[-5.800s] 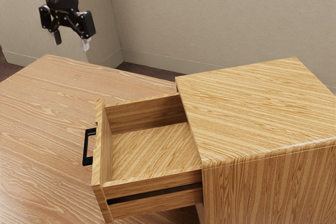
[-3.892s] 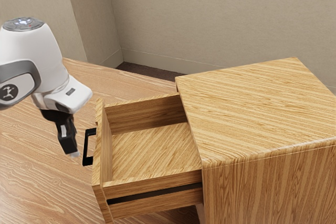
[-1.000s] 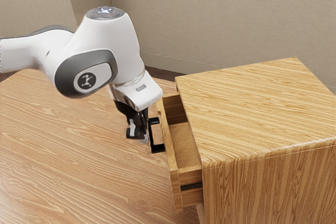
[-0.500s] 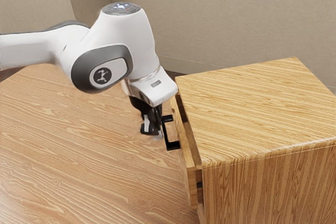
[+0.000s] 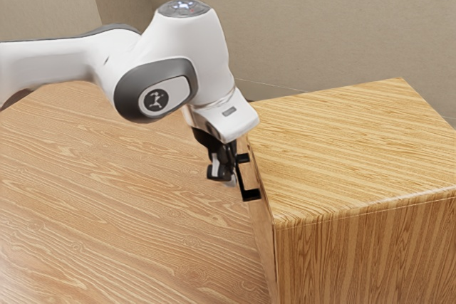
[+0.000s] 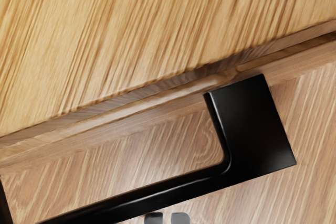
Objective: Push the drawer handle with one arm to close the drawer
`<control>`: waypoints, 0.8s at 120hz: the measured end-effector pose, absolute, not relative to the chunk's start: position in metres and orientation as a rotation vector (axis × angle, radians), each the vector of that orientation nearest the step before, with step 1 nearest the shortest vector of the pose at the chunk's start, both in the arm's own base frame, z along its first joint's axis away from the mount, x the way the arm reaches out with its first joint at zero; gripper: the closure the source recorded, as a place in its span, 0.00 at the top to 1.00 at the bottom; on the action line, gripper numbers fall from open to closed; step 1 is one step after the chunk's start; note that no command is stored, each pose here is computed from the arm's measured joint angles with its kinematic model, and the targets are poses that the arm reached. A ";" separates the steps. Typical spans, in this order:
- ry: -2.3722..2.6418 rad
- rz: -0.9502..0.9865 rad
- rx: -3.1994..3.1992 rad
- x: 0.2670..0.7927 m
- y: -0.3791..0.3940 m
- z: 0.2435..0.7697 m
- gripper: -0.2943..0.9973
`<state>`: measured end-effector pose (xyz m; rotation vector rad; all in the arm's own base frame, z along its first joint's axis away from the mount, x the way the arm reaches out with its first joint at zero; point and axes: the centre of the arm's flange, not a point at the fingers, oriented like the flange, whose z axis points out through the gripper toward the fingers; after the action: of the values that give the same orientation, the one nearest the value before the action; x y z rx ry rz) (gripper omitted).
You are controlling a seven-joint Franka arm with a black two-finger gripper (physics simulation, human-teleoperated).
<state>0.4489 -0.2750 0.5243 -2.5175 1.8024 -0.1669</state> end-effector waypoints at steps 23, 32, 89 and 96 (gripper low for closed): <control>1.807 -0.163 -2.505 0.448 -0.279 0.523 0.16; 1.798 -0.165 -2.505 0.450 -0.277 0.522 0.16; 1.159 -0.339 -2.825 0.446 -0.174 0.642 0.61; 0.991 -0.366 -2.911 0.466 -0.137 0.659 0.65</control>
<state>0.4663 -0.1372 0.6590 -2.9109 0.9905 -0.3665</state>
